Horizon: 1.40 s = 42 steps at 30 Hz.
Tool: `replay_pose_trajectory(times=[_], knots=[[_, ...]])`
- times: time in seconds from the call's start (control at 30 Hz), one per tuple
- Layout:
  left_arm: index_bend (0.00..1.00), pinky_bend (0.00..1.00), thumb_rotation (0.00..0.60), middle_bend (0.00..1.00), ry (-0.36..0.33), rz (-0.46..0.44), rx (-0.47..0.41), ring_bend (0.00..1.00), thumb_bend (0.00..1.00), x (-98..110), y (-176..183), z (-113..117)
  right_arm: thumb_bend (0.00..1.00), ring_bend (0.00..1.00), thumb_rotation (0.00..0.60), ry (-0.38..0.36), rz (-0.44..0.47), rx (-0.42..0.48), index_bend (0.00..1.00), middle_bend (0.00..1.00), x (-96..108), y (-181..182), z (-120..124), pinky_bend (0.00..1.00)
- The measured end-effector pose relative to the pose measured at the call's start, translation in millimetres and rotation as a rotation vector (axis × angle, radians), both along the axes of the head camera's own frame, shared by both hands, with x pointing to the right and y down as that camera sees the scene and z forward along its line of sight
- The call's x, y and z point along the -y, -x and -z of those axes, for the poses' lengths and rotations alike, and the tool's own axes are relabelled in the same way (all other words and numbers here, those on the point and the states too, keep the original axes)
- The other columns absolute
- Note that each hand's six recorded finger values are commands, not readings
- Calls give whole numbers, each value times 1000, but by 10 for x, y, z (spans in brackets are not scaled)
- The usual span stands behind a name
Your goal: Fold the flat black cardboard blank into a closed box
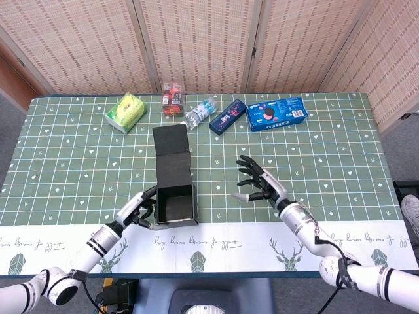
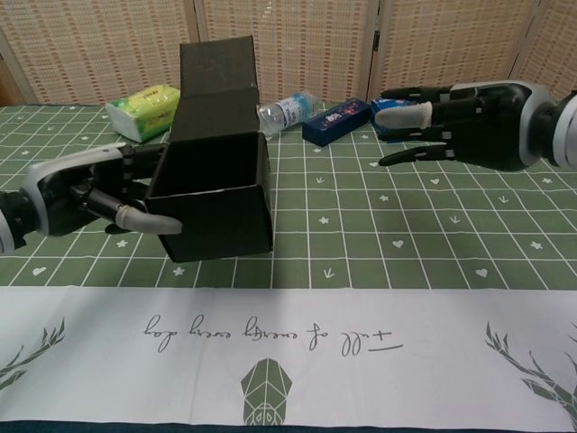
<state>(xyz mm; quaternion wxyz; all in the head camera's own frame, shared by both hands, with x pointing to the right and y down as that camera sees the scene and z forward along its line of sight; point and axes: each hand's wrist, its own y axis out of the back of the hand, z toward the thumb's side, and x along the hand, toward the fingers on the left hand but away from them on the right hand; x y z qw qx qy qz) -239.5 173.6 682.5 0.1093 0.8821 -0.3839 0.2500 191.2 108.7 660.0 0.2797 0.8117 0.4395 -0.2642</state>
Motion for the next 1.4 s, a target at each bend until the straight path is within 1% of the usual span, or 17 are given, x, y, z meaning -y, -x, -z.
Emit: replay_pose_trajectory(times=[0.1,0.23,0.43,0.57,0.6,0.67,0.87,1.0,1.2,1.4], knots=[[241,899,600,243,-5,-19,-40,642,112,23,-61,125,35,43,600,45,-39,84,0,0,24,142,-62,195],[242,898,600,243,-1,-45,-86,642,112,23,-160,255,28,25,600,77,-73,183,0,0,46,337,-88,192],[241,898,600,243,6,-84,-124,641,112,-16,-285,359,42,22,600,88,-83,302,0,0,59,601,-72,185],[242,898,600,243,6,-90,-130,641,112,-8,-293,391,211,21,600,71,-74,351,0,0,83,702,-58,184],[242,899,600,243,3,-90,-129,641,112,-4,-288,398,245,21,600,63,-70,355,0,0,88,707,-64,184],[242,899,600,243,0,-92,-127,640,112,4,-274,413,264,21,600,50,-60,357,0,0,91,700,-87,180],[242,898,600,243,-9,-95,-123,639,112,34,-250,447,265,15,600,25,15,311,0,0,19,626,-172,163],[241,898,600,243,-20,-98,-124,638,112,41,-255,481,265,15,600,11,48,277,0,0,28,558,-211,157],[241,899,600,243,-16,-119,-130,638,112,-5,-305,520,265,15,600,-11,56,253,0,0,126,559,-229,156],[241,898,600,243,-1,-165,-127,638,113,-99,-396,509,266,15,600,-67,59,252,0,0,333,761,-160,156]])
